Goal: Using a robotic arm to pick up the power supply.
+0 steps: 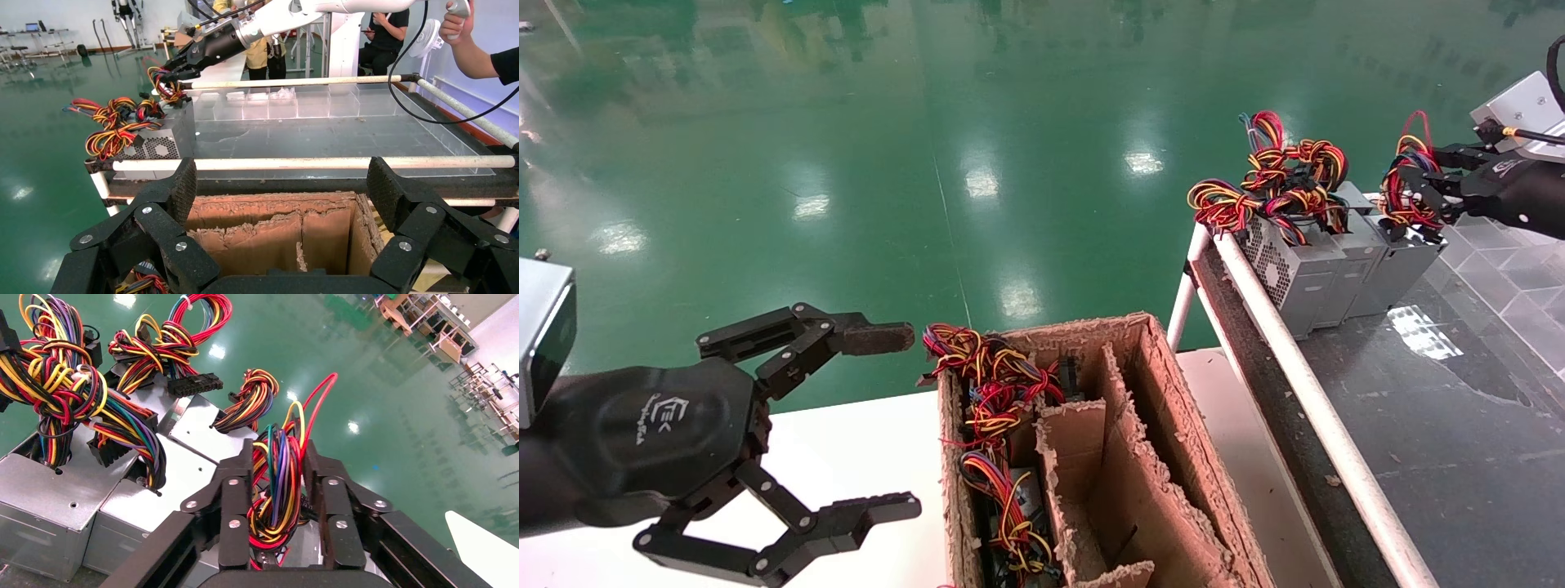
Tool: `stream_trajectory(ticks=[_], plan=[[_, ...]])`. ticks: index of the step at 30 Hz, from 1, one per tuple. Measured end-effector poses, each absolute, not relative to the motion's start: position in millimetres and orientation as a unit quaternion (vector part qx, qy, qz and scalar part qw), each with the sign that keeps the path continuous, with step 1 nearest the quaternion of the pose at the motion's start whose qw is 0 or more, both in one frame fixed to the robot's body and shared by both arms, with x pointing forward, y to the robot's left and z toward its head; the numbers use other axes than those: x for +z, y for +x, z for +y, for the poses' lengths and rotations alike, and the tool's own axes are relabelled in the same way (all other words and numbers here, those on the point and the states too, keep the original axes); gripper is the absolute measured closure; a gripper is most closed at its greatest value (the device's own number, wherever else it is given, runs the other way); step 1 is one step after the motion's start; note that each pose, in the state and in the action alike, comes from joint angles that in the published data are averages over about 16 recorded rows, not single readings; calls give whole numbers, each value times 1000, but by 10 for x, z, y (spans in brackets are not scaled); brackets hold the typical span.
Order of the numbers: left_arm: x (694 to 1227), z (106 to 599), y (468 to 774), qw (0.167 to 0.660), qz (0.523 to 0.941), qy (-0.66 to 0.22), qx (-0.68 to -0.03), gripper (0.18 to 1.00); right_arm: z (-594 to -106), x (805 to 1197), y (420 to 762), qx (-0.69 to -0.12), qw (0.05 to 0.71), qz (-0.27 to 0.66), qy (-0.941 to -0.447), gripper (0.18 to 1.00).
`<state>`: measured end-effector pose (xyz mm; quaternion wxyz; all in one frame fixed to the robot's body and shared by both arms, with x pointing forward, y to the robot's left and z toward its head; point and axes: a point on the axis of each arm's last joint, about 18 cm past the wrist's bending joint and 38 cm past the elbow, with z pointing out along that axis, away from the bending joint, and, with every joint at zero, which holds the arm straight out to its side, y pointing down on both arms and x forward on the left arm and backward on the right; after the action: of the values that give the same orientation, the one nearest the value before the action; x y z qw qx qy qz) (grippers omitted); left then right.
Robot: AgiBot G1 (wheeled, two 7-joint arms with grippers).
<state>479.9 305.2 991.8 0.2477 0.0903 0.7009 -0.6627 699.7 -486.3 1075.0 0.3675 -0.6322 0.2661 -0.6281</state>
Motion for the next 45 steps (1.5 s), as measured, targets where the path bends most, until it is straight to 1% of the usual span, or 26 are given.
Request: stream_trajectory(ticks=[4,11,16,20,27,32,38,45], plan=[[9918,3052,4799,248,701,90,-663,184,-4872,10772,6979,-629,371,265,-631,810],[9918,3052,4799,248,701,90,-663,184,-4889,10843,6921,-632,381,255,-626,688],[9918,3052,4799,248,701,90,-663,184,-4893,10908,6853,-634,394,240,-621,581],[9918,3052,4800,248,701,90,-663,184,-4884,10948,6794,-635,407,225,-617,480],[9918,3053,4800,248,701,90,-663,184,-4814,10972,6700,-629,438,195,-612,340],[9918,3053,4800,248,701,90,-663,184,-4719,10954,6638,-618,465,175,-609,264],[9918,3053,4800,248,701,90,-663,184,-4555,10907,6546,-597,500,147,-610,210],[9918,3053,4800,248,701,90,-663,184,-4343,10830,6396,-566,539,111,-614,183]])
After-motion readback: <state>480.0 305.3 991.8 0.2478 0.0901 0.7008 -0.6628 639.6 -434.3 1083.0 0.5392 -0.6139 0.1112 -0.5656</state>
